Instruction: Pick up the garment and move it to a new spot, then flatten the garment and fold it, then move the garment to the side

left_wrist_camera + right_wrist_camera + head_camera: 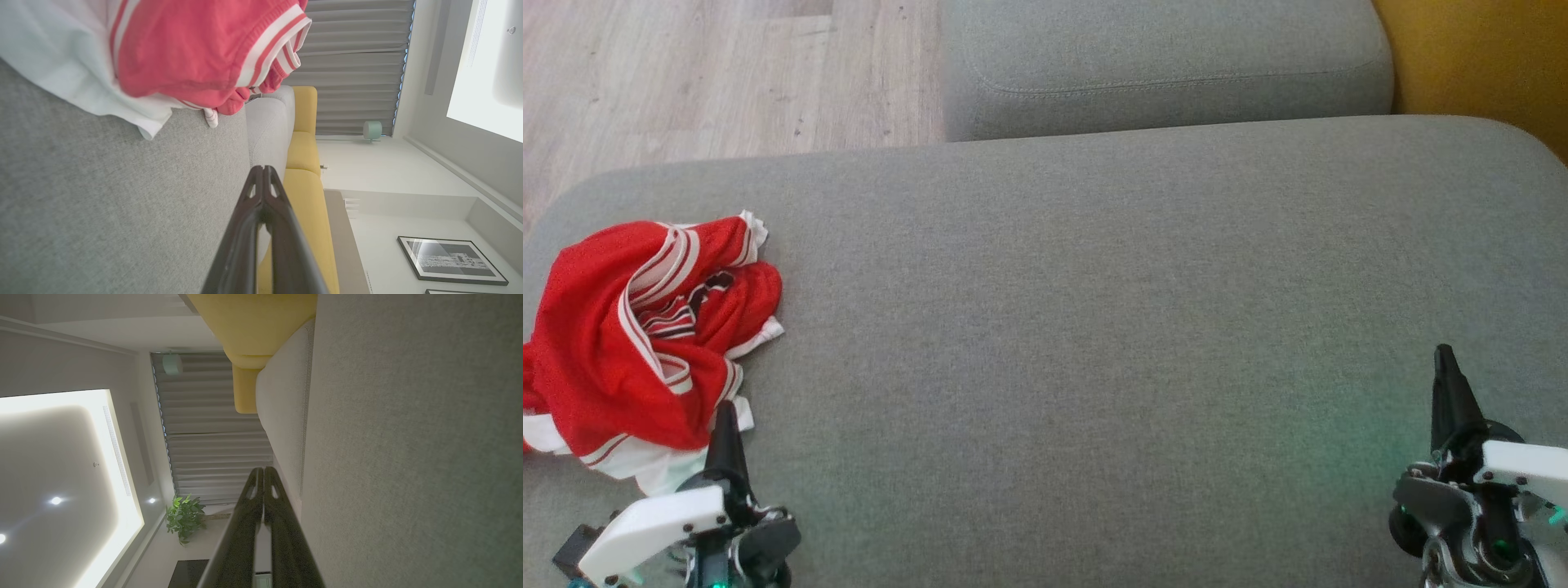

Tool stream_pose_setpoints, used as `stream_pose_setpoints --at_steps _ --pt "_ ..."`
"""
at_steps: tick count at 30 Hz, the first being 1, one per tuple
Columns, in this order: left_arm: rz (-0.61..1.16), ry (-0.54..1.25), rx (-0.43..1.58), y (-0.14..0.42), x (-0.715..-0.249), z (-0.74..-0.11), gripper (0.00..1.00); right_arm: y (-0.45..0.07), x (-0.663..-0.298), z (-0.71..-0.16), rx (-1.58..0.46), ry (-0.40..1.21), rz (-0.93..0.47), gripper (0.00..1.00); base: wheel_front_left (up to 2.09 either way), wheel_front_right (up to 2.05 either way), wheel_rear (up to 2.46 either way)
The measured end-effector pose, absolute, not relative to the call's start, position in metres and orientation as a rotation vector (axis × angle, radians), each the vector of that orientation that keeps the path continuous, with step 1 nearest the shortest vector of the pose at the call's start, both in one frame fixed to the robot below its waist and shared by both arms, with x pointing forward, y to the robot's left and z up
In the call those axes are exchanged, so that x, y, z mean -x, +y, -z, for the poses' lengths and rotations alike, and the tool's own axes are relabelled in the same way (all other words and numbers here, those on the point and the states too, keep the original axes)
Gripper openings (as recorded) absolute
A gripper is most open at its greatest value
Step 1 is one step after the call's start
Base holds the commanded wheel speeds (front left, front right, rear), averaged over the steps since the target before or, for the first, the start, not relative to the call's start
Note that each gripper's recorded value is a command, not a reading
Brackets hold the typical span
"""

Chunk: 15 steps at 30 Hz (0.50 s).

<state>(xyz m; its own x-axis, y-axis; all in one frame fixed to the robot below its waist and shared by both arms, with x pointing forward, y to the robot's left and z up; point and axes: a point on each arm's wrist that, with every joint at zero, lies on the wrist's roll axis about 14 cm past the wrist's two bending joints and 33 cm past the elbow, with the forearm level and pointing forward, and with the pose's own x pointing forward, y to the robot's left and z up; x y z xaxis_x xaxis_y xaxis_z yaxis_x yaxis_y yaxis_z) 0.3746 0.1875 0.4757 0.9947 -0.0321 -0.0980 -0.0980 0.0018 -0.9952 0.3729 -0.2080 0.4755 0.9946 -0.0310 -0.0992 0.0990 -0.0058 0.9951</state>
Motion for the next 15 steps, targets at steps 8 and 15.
stream_pose_setpoints --at_steps 8,15 --pt "-0.052 0.102 1.569 0.1875 -0.3746 -0.4757 0.0 -0.208 -0.3729 -0.4755 -1.574 0.053 0.103 0.0 0.0 0.0 0.0" --pt "-0.052 0.102 1.569 0.1875 -0.3746 -0.4757 0.0 -0.208 -0.3729 -0.4755 -1.574 0.053 0.103 0.0 0.0 0.0 0.0"
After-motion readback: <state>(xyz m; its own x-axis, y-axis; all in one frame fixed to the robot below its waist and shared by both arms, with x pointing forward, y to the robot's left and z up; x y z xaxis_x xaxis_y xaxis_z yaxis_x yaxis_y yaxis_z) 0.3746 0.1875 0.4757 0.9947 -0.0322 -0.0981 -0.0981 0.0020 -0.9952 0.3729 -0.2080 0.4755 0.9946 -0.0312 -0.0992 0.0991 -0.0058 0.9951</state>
